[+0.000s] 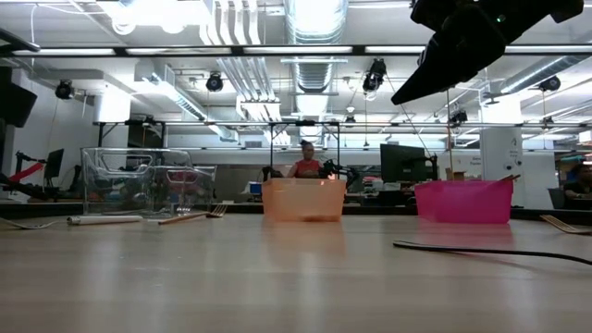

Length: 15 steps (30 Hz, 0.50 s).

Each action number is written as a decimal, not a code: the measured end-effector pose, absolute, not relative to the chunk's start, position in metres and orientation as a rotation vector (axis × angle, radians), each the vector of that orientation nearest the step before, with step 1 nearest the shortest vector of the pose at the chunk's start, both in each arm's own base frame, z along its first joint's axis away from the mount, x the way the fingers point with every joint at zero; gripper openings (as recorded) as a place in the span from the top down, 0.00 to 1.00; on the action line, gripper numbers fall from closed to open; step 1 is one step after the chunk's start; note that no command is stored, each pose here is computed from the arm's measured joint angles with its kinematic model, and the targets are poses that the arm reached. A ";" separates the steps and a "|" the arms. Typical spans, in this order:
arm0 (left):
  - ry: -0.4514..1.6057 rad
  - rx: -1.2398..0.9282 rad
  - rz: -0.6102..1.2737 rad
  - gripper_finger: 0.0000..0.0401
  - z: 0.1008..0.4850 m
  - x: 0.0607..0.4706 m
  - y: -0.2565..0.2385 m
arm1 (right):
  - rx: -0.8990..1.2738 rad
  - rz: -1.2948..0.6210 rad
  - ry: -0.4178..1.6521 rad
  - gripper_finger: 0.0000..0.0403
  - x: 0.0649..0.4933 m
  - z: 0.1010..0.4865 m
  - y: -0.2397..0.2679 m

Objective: Sort silverware by color (type)
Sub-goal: Put the left black fork into the transparent bin

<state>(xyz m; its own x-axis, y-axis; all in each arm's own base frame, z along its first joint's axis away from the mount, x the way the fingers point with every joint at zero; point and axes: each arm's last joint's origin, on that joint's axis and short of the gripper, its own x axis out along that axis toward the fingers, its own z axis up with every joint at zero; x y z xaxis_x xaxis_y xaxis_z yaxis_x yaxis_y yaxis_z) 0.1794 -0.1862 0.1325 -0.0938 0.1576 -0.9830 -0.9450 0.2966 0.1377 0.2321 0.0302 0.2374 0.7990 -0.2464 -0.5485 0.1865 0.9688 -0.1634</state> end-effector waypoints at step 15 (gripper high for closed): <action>1.302 -0.885 1.122 0.99 0.134 0.181 -0.187 | -0.104 -0.233 0.603 0.98 0.232 0.237 0.030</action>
<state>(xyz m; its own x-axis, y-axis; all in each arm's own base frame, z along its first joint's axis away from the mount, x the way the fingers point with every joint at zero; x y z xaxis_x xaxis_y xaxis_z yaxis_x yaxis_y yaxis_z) 0.1809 -0.1874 0.1344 -0.0703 0.1249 -0.9897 -0.9603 0.2599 0.1010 0.2321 0.0302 0.2373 0.7987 -0.2464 -0.5490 0.1862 0.9687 -0.1640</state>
